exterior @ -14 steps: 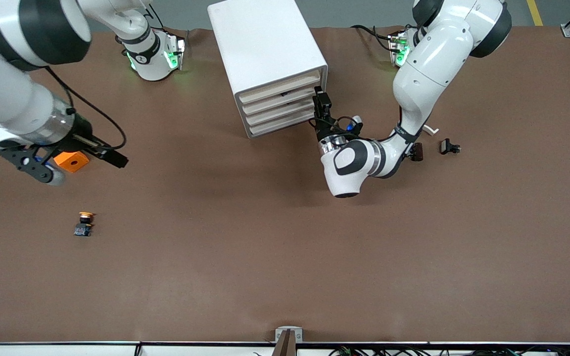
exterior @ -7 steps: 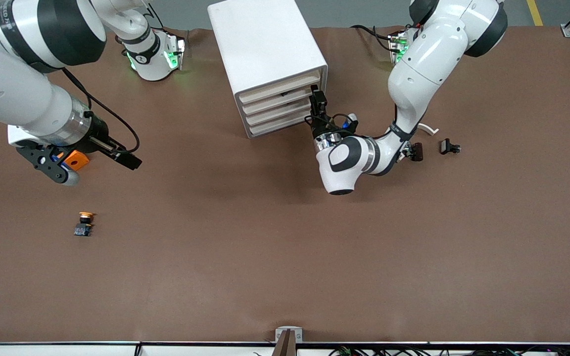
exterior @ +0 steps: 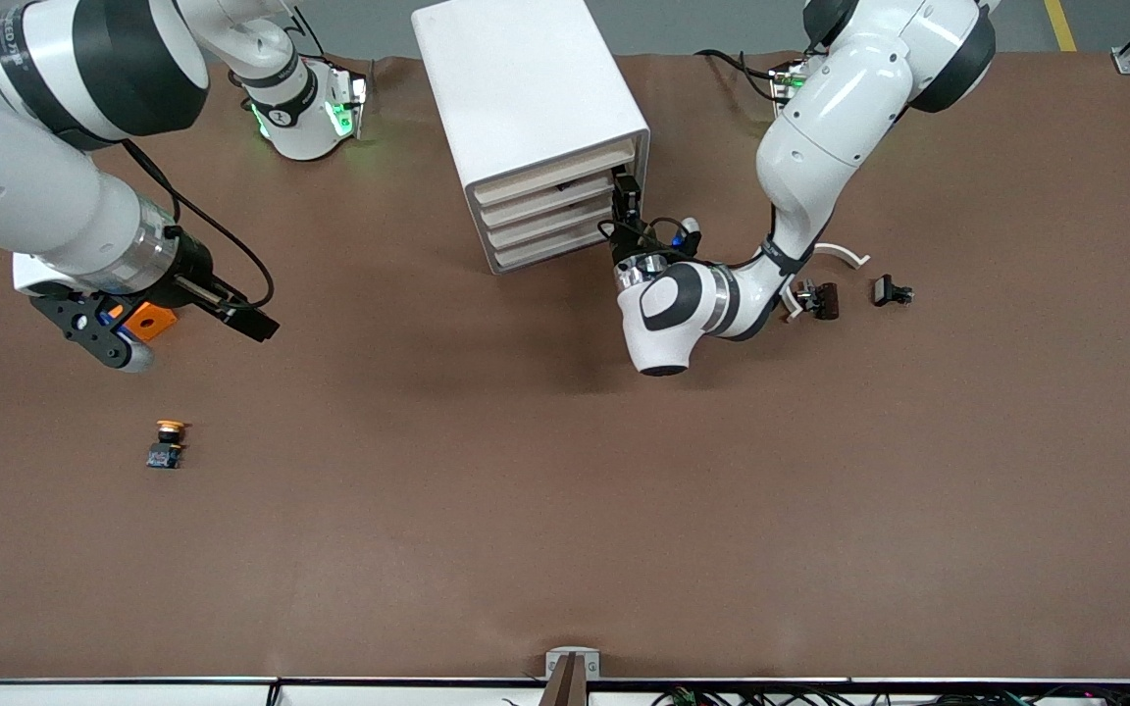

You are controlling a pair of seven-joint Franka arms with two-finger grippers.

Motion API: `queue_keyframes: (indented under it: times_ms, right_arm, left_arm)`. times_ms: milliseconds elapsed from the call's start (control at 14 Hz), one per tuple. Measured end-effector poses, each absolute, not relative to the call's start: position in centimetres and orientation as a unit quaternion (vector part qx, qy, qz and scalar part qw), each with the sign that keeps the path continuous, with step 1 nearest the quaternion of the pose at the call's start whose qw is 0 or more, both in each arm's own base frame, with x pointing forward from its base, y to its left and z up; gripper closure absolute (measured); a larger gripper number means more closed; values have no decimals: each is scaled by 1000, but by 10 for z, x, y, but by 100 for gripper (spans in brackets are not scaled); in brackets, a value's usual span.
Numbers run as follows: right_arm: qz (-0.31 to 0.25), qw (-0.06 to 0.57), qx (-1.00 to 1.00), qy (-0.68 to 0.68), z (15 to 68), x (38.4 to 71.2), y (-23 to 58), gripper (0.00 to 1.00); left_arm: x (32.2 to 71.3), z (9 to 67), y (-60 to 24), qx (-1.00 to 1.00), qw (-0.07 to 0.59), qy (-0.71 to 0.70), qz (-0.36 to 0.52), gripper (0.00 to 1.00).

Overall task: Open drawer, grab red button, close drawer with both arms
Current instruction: 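Pull the drawer outward with the left gripper to open it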

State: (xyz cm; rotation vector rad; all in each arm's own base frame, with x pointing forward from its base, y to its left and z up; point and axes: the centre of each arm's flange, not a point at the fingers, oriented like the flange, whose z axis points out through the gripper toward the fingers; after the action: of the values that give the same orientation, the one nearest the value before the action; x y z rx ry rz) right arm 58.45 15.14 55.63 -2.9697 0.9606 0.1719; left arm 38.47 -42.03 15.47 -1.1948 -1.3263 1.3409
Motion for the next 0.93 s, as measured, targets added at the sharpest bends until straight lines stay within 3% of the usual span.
queue_keyframes:
  times_ms: [285, 926]
  right_arm:
    - [55, 8, -950, 306, 556, 584, 153, 0]
    - [55, 8, -950, 307, 556, 584, 154, 0]
  left_arm:
    - [383, 153, -420, -476, 443, -535, 539, 91]
    - [385, 152, -418, -471, 444, -540, 539, 91]
